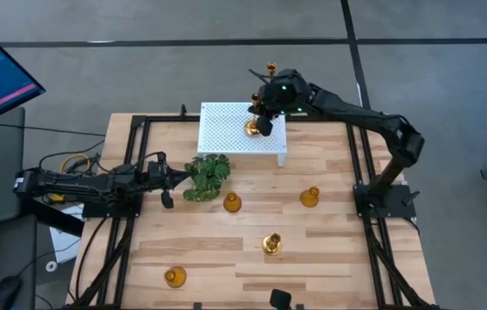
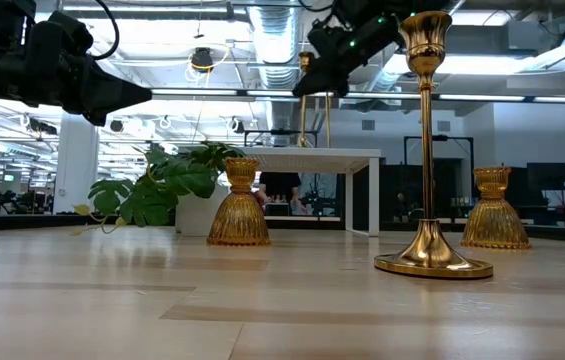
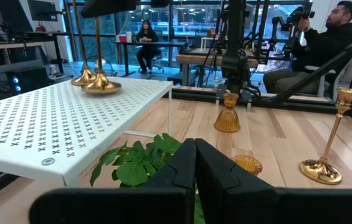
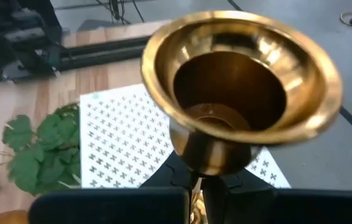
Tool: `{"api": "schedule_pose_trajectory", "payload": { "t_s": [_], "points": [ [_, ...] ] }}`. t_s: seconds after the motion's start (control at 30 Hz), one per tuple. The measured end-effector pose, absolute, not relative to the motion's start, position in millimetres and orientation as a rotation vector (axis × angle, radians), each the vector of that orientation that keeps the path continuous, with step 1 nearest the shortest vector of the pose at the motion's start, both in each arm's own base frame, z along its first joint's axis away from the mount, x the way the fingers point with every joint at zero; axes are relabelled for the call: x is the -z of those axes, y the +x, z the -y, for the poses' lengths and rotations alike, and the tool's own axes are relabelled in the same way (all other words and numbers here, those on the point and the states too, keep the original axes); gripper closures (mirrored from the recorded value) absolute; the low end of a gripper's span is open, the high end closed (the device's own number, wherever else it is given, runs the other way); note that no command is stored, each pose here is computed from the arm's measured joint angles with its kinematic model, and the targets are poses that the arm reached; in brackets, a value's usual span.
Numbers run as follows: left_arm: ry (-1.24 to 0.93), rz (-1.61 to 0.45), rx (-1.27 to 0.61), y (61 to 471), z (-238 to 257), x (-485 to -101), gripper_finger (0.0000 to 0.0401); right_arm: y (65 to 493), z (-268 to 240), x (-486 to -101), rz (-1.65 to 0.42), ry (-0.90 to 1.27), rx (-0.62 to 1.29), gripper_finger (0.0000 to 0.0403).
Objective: Pick & Place candle stick holders
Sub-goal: Put the top gold candle holder on the shelf
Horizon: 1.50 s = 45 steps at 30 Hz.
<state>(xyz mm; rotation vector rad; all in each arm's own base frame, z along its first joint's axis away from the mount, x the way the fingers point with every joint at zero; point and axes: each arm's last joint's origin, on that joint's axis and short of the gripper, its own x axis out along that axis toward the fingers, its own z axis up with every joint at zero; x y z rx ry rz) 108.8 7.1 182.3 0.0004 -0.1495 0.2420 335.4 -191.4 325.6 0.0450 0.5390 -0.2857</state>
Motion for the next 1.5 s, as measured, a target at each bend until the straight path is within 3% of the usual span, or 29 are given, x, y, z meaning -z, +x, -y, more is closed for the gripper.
{"api": "schedule_pose_trajectory", "payload": {
  "t_s": [0.83, 1.2, 1.5],
  "points": [
    [0.001, 0.143, -0.242, 109, -7, -182, 0.0395, 335, 193, -321, -0.562, 0.087, 0.282, 0.0396],
    [0.001, 0.14, -0.242, 109, -7, -181, 0.0395, 335, 192, -318, -0.586, 0.097, 0.278, 0.0346],
    [0.001, 0.138, -0.242, 109, -7, -181, 0.0395, 326, 182, -330, -0.591, 0.085, 0.268, 0.0336]
  ]
}}
